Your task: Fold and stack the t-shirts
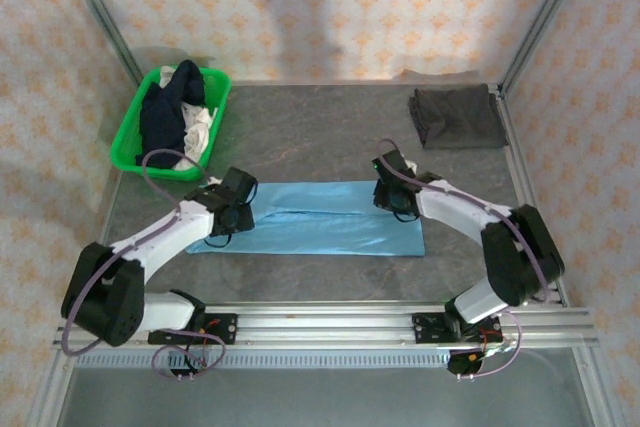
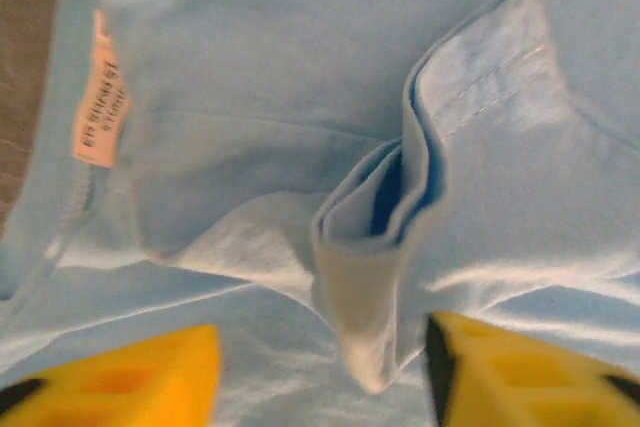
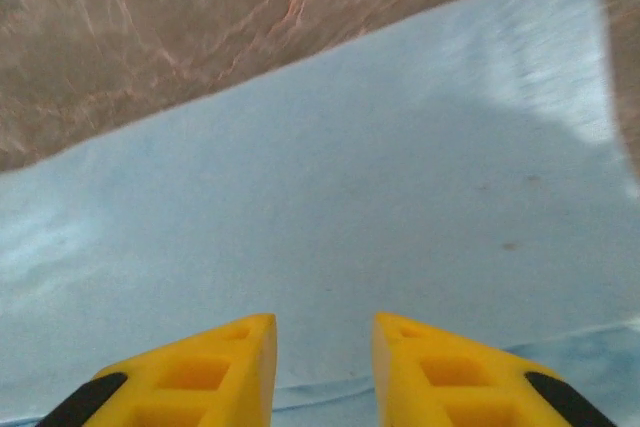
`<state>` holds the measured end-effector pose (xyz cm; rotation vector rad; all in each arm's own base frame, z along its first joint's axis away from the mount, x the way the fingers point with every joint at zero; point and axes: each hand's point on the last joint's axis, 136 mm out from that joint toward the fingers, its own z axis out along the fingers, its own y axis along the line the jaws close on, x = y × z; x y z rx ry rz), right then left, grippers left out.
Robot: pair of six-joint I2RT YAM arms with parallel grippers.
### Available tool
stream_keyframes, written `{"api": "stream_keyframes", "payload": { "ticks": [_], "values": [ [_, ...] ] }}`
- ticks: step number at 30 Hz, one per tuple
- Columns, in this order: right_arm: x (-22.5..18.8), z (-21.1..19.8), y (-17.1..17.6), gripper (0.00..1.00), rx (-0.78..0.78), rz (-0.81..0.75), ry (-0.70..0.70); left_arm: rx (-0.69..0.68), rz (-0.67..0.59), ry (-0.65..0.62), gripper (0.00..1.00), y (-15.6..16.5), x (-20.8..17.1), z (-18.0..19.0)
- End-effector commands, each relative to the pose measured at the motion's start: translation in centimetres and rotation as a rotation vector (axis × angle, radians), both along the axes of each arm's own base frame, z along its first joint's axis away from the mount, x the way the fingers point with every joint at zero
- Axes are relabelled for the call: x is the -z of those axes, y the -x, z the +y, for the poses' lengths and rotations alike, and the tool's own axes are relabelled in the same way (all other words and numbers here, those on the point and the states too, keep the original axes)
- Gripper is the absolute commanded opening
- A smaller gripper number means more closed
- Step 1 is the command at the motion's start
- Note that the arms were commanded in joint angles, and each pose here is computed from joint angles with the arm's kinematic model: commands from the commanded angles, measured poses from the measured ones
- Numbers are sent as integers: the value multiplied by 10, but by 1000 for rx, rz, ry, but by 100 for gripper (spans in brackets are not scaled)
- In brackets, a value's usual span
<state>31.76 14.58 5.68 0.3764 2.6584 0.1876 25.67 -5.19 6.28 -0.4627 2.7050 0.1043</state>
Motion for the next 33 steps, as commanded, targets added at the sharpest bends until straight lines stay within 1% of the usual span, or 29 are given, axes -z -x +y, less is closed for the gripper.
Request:
{"api": "stream_keyframes", "payload": {
  "ticks": [1,4,6,8,10,12,14,17,20,22,24,29,33],
  "values": [
    [18,1,-4,29,25,35,10,-30,-73,-28,68,-7,-26,8],
    [29,-9,-1,29,48,55,66,-34,-107,-73,69,-27,-39,10],
    [35,-14,0,28,58,62,90,-32,-98,-87,68,-45,-39,9],
    [39,-17,0,28,63,70,101,-37,-64,-94,67,-62,-29,11],
    [43,-20,0,27,69,79,114,-10,-14,-69,61,-75,-14,6],
    [45,-24,-1,27,77,84,119,23,42,-50,52,-77,-1,-1],
    [46,-27,-1,26,86,89,121,47,66,-33,47,-69,6,-9],
    [46,-34,-2,26,100,90,126,50,85,-39,32,-46,8,-8],
    [46,-43,-2,26,115,91,141,66,78,-37,21,-21,3,-10],
    [46,-51,-3,26,131,94,158,60,41,-15,19,-10,-4,-14],
    [46,-57,-5,26,143,99,168,102,4,5,18,-1,-11,-25],
    [40,-65,-11,26,159,93,163,209,35,23,16,30,-6,-46],
    [27,-66,-15,26,157,70,164,285,45,117,17,49,-4,-70]
  ]
}}
